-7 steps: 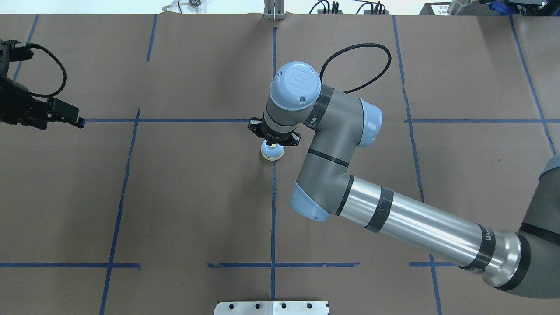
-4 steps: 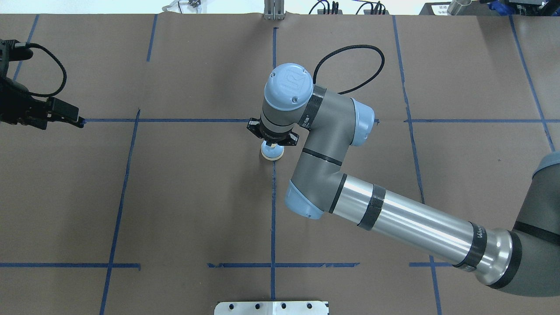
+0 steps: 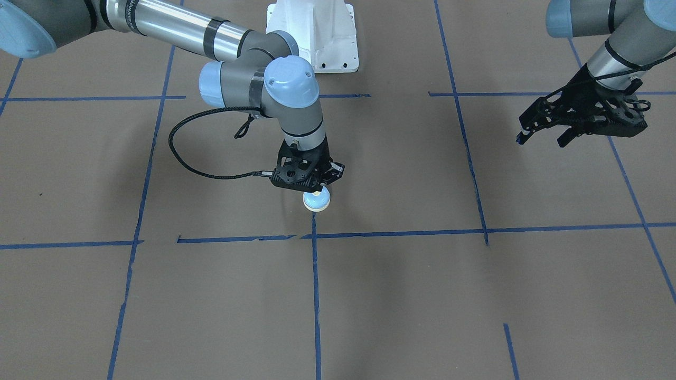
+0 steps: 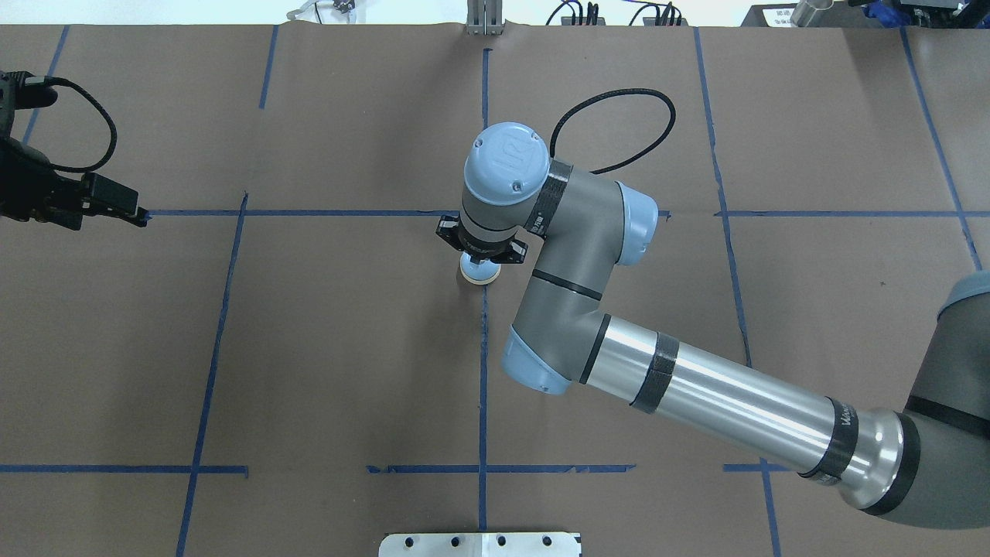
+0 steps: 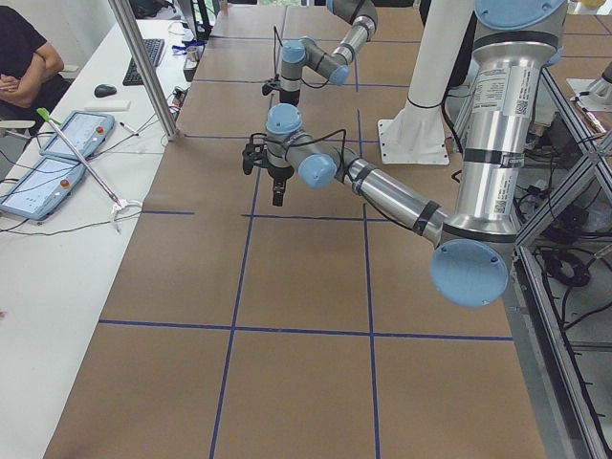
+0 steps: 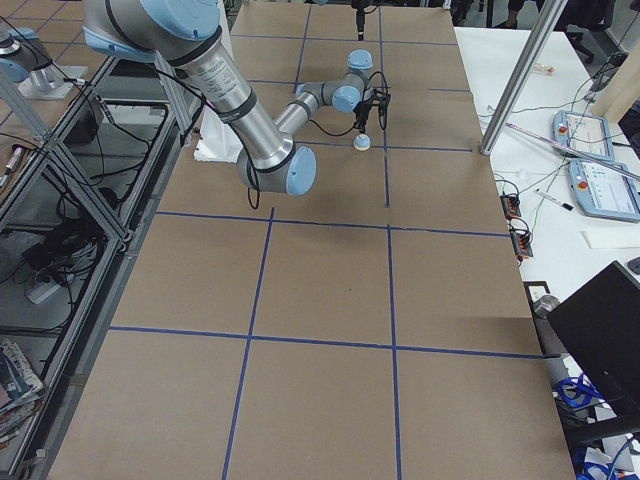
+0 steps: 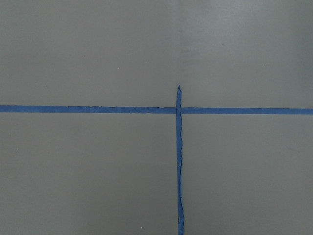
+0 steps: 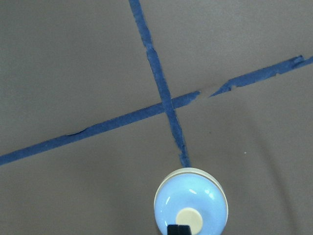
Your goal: Place and press bell with both arms
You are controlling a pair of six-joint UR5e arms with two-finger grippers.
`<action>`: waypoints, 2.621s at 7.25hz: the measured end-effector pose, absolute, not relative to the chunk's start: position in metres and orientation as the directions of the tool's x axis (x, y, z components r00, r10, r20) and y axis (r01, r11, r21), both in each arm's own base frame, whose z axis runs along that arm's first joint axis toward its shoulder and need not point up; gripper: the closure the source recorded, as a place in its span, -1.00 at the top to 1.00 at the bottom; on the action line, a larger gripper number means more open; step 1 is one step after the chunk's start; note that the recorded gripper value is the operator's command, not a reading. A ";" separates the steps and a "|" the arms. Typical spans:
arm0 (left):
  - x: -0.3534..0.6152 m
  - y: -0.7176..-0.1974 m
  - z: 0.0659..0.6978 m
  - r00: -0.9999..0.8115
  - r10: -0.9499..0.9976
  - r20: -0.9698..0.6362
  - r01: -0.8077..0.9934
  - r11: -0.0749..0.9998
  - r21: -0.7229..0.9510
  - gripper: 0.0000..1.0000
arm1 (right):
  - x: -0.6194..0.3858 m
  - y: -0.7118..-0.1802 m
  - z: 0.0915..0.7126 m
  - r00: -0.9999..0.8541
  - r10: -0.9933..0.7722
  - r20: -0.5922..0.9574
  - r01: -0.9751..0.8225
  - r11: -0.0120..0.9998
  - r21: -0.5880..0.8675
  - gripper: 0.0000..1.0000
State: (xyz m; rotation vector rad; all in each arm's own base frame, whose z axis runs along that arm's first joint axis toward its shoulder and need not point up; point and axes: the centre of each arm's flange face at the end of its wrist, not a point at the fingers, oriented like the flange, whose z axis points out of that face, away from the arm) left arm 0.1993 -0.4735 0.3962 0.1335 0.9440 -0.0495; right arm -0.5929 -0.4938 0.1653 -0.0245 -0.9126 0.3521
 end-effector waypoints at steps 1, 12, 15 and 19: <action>0.199 -0.473 0.396 0.586 0.016 -0.810 0.100 0.991 0.092 1.00 | -0.572 -0.495 0.155 0.556 0.316 0.769 -0.292 0.940 -0.175 -1.00; -0.010 -0.455 0.526 0.734 0.367 -0.571 -0.197 0.920 0.337 1.00 | 0.010 -0.479 0.509 0.592 -0.008 0.806 -0.101 0.991 0.085 1.00; -0.055 -0.434 0.559 0.706 0.308 -0.637 -0.196 0.950 0.242 1.00 | 0.096 -0.438 0.601 0.639 -0.130 0.758 0.002 0.986 0.168 1.00; -0.059 -0.404 0.600 0.678 0.162 -0.717 -0.133 0.986 0.097 1.00 | 0.115 -0.409 0.630 0.638 -0.146 0.756 0.040 0.987 0.157 1.00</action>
